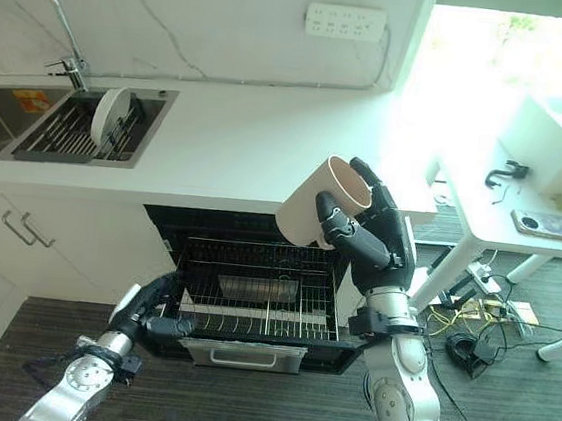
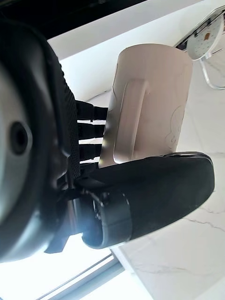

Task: Place the dishes in the dishwasher.

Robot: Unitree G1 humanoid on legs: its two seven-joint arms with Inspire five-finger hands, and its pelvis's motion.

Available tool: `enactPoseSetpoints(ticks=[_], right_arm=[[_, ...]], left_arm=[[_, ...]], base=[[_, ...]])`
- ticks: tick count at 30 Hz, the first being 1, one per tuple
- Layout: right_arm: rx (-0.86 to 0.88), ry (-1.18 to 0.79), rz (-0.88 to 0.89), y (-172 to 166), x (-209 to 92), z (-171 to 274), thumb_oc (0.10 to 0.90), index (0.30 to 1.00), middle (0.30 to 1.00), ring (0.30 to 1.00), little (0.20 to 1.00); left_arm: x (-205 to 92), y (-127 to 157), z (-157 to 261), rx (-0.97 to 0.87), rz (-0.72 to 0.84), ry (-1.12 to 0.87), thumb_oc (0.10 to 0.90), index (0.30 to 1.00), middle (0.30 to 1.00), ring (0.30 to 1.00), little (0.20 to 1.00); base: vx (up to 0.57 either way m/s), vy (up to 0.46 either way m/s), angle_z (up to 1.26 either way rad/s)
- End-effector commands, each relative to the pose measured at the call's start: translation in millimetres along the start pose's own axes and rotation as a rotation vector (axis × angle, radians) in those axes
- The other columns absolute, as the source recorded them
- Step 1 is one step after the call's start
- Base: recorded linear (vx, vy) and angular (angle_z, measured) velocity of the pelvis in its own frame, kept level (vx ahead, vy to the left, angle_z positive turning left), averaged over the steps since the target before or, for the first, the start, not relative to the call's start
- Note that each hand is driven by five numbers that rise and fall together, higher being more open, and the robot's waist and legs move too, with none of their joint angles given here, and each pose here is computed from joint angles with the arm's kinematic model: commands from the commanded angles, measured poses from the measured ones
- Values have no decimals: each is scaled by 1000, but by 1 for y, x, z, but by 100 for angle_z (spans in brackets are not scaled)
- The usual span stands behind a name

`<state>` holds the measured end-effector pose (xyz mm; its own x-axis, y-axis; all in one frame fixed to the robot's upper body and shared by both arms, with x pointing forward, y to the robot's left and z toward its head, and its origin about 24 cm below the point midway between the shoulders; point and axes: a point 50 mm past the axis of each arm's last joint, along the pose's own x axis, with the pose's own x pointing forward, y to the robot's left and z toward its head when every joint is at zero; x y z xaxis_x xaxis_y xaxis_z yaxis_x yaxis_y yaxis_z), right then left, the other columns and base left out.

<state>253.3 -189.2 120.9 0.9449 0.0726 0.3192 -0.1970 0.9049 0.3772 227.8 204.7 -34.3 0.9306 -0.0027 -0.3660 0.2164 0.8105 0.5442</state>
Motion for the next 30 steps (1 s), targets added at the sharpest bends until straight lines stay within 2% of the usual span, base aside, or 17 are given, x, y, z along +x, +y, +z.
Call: enactPoseSetpoints(ticks=[1, 2, 3, 11, 12, 13, 14, 17, 19, 20, 25, 30], right_arm=[[54, -244, 131, 25, 14, 39, 400, 300, 300, 300, 300], [58, -235, 136, 25, 14, 37, 400, 300, 300, 300, 300], [61, -224, 145, 26, 14, 35, 400, 300, 300, 300, 300], [78, -172, 183, 31, 17, 29, 400, 300, 300, 300, 300], [79, -168, 186, 31, 17, 29, 400, 300, 300, 300, 300], [80, -163, 189, 32, 16, 28, 400, 300, 300, 300, 300], [79, -157, 192, 32, 17, 28, 400, 300, 300, 300, 300], [76, -139, 204, 35, 20, 30, 400, 300, 300, 300, 300], [76, -126, 220, 40, 22, 29, 400, 300, 300, 300, 300], [78, -117, 229, 42, 23, 29, 400, 300, 300, 300, 300], [64, -102, 233, 40, 24, 26, 400, 300, 300, 300, 300], [46, -100, 223, 33, 27, 26, 400, 300, 300, 300, 300]], left_arm=[[19, 44, 53, 146, 234, -234, 660, 691, 691, 691, 691], [22, 43, 52, 171, 243, -224, 587, 580, 580, 580, 580], [27, 41, 49, 211, 244, -201, 400, 300, 300, 300, 300], [43, 39, 26, 298, 264, -71, 400, 300, 300, 300, 300], [44, 39, 24, 297, 256, -56, 489, 434, 434, 434, 434], [45, 37, 20, 302, 227, -29, 762, 844, 844, 844, 844], [46, 32, 12, 320, 170, 24, 800, 900, 900, 900, 900], [31, -10, -39, 298, -238, 349, 800, 900, 900, 900, 900], [21, -24, -55, 327, -394, 445, 800, 900, 900, 900, 900], [15, -36, -58, 259, -543, 488, 800, 900, 900, 900, 900], [-6, -67, -57, 83, -867, 533, 800, 900, 900, 900, 900], [-23, -65, -52, 83, -1119, 538, 800, 900, 900, 900, 900]], base=[[25, 1, -11], [28, -2, -12], [26, -1, -13], [27, 11, -17], [23, 20, -11], [16, 22, -7], [7, 34, -8], [-7, 45, -8], [14, 47, -1], [14, 32, -8], [-11, 35, -12], [-25, 35, 3]])
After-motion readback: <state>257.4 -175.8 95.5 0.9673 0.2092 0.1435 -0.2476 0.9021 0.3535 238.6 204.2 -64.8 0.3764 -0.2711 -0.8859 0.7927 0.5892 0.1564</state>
